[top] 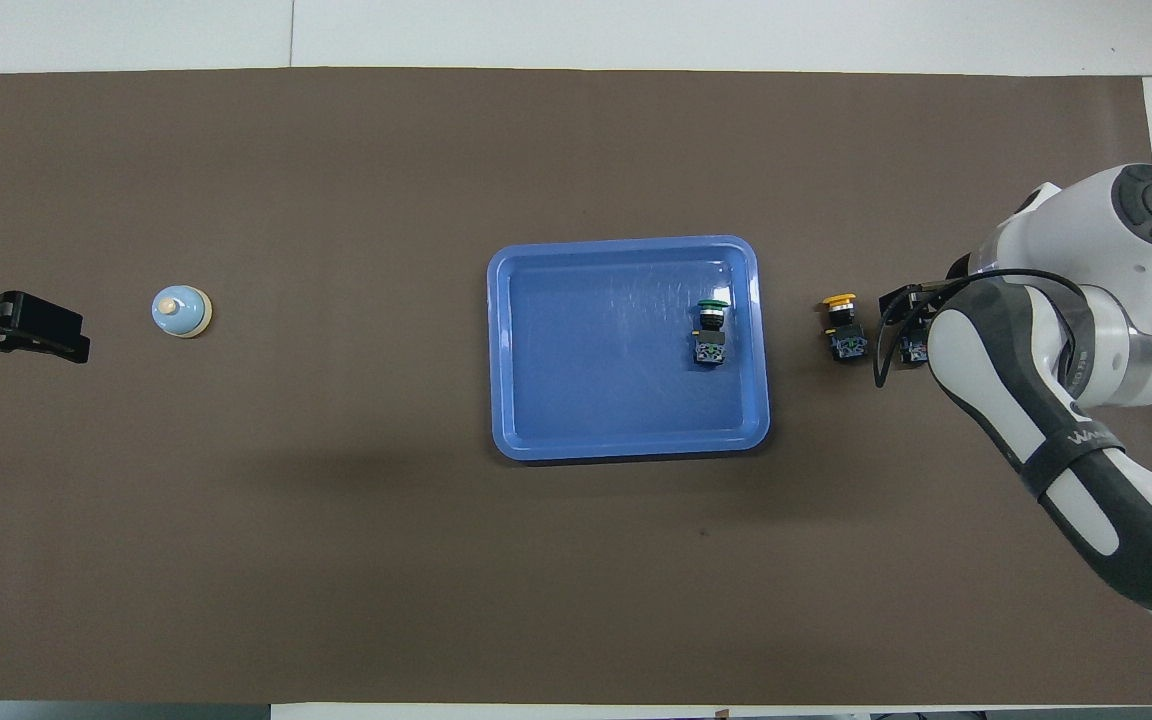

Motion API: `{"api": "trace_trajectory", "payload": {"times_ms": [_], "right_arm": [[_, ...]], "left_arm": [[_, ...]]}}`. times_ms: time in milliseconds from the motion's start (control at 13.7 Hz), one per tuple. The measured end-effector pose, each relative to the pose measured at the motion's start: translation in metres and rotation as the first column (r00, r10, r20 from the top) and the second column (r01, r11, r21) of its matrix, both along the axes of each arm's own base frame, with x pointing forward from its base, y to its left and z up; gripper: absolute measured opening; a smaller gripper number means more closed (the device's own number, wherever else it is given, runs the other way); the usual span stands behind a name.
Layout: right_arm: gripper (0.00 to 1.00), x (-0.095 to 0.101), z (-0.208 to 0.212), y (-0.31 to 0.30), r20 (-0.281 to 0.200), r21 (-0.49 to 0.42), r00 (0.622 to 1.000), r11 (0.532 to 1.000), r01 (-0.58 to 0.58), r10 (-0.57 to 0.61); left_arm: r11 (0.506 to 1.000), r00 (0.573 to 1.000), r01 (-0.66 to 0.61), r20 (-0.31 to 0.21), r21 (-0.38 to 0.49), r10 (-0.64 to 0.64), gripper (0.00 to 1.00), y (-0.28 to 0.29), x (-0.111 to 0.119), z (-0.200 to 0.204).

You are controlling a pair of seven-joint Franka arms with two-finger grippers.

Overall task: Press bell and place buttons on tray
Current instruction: 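Move the right gripper back and grasp the red button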

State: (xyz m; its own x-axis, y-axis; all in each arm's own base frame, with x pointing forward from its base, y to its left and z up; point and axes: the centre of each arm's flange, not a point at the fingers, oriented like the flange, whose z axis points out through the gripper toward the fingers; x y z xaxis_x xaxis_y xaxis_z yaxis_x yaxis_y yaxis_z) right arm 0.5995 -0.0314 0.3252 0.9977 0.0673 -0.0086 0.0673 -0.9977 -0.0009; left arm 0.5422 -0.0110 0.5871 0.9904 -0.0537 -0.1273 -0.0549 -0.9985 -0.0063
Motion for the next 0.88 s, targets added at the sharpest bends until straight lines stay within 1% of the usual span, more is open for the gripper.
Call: {"api": "trace_trajectory", "payload": {"times_ms": [73,146,292,511,584,657,730,803,876], "right_arm": [[1.00,-0.004,-0.008,-0.007,0.013,0.000,1.000,1.000,0.002,-0.002],[1.00,-0.009,-0.016,-0.011,0.014,0.000,1.000,1.000,0.004,-0.004],[1.00,-0.016,-0.026,-0.009,0.002,0.001,1.000,1.000,0.002,-0.002],[1.00,-0.019,-0.032,-0.001,-0.010,0.004,1.000,1.000,-0.011,0.011],[1.00,-0.021,-0.034,0.000,-0.015,0.005,1.000,1.000,-0.013,0.013],[0.96,-0.023,-0.036,0.000,-0.020,0.005,1.000,1.000,-0.013,0.013],[0.96,-0.024,-0.038,0.000,-0.025,0.006,1.000,1.000,-0.013,0.013],[0.88,-0.025,-0.039,0.000,-0.028,0.006,1.000,1.000,-0.013,0.013],[0.77,-0.025,-0.039,0.000,-0.028,0.006,1.000,1.000,-0.013,0.013]], "left_arm": [[1.000,1.000,0.000,0.000,0.000,0.000,1.00,0.000,0.000,0.000],[1.000,1.000,0.000,0.000,0.000,0.000,1.00,0.000,0.000,0.000],[1.000,1.000,0.000,0.000,0.000,0.000,1.00,0.000,0.000,0.000],[1.000,1.000,0.000,0.000,0.000,0.000,1.00,0.000,0.000,0.000],[1.000,1.000,0.000,0.000,0.000,0.000,1.00,0.000,0.000,0.000],[1.000,1.000,0.000,0.000,0.000,0.000,1.00,0.000,0.000,0.000],[1.000,1.000,0.000,0.000,0.000,0.000,1.00,0.000,0.000,0.000],[1.000,1.000,0.000,0.000,0.000,0.000,1.00,0.000,0.000,0.000],[1.000,1.000,0.000,0.000,0.000,0.000,1.00,0.000,0.000,0.000]]}}
